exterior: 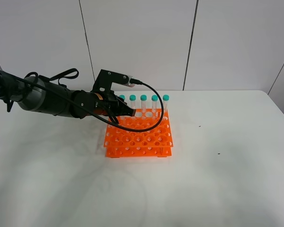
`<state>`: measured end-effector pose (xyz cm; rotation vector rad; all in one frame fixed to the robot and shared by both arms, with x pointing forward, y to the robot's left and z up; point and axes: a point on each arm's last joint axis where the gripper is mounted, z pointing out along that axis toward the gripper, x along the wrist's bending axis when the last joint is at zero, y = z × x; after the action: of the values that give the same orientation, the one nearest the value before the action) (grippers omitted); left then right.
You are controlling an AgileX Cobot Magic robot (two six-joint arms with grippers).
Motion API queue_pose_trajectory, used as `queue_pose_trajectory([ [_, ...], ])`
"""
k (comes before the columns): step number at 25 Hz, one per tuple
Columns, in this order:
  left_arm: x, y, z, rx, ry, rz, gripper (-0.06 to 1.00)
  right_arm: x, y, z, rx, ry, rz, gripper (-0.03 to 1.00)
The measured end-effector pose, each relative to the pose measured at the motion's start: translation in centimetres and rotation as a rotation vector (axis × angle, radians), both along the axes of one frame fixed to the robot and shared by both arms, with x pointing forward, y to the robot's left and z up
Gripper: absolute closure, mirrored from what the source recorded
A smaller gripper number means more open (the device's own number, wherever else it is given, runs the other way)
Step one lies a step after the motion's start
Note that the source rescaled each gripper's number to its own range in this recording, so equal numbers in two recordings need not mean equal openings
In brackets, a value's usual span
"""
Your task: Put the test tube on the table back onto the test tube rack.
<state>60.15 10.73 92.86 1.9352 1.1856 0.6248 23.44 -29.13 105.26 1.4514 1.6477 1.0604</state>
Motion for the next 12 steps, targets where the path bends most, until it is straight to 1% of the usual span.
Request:
queue_pose_trajectory([
  [2,0.0,0.0,0.0,0.0,0.0,0.0,0.93,0.0,0.0,0.0,0.0,0.0,0.0,-0.03],
  [3,0.0,0.0,0.0,0.0,0.0,0.0,0.91,0.0,0.0,0.0,0.0,0.0,0.0,-0.03],
  [4,0.0,0.0,0.0,0.0,0.0,0.0,0.87,0.0,0.0,0.0,0.0,0.0,0.0,-0.03],
  [6,0.0,0.0,0.0,0.0,0.0,0.0,0.69,0.0,0.0,0.0,0.0,0.0,0.0,-0.03],
  [8,-0.01,-0.03,0.0,0.0,0.0,-0.001,0.53,0.0,0.0,0.0,0.0,0.0,0.0,-0.03],
  [10,-0.01,-0.03,0.0,-0.001,0.0,0.0,0.46,0.0,0.0,0.0,0.0,0.0,0.0,-0.03],
  [12,-0.01,-0.03,0.0,-0.006,0.003,0.004,0.44,0.0,0.0,0.0,0.0,0.0,0.0,-0.03],
])
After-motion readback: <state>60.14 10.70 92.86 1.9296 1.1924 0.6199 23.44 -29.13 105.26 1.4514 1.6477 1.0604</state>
